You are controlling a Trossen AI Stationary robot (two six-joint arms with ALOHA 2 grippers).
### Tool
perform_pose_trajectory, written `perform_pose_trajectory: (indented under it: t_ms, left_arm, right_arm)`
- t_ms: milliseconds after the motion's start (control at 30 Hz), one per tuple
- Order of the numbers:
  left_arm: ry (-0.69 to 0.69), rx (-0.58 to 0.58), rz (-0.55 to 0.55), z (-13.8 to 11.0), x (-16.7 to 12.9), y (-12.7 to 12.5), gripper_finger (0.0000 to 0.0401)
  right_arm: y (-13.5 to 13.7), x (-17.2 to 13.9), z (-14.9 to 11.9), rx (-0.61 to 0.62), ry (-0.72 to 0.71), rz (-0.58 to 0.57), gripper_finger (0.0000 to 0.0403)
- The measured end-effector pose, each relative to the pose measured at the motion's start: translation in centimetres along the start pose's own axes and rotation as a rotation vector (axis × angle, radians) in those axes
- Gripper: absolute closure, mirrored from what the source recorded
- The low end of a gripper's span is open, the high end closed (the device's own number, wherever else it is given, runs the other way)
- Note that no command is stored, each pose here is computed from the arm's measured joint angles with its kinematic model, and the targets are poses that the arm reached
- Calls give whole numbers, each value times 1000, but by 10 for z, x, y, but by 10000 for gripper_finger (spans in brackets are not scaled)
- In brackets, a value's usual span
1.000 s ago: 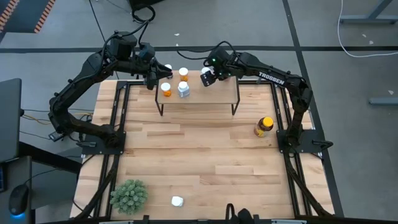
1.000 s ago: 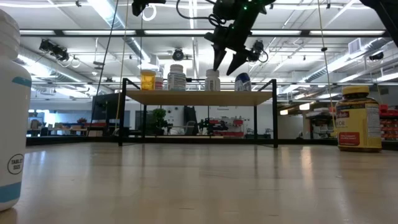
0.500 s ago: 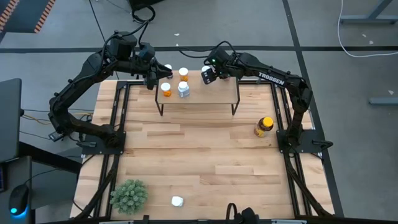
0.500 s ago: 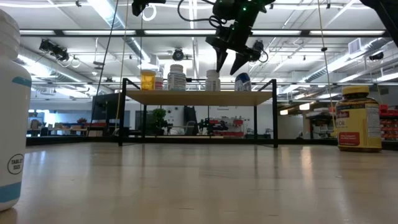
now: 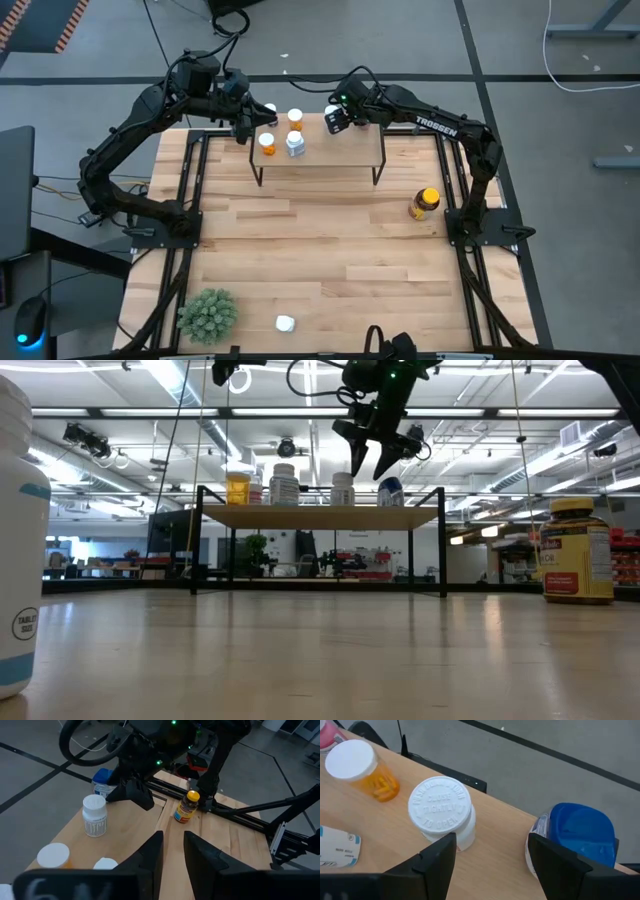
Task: Pick and place medicine bottles onto shelf by color
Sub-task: Put the top white medicine bottle on the shelf, then put the white and blue medicine bottle on the shelf aligned with the other white medicine bottle
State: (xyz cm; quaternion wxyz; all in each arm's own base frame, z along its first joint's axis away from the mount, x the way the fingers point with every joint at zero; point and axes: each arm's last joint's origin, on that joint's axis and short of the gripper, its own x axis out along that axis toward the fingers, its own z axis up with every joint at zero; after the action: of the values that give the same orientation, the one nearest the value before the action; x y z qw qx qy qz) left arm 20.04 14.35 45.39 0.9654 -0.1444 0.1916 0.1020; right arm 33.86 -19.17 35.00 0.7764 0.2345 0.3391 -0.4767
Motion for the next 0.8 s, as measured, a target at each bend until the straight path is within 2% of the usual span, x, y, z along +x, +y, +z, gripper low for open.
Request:
perform_pose_trajectory:
  t_ms: [233, 467, 800]
  left_arm:
    - [0, 0, 0, 0, 0, 0, 319]
    - [7, -3, 0, -1, 0, 0, 324]
    - [11, -19, -10, -1, 1, -3, 325]
  right_arm:
    - [0, 0, 0, 6, 0, 1, 148]
    - [4, -5, -2, -37, 13, 43, 148]
    - [0, -34, -6, -55, 38, 61, 148]
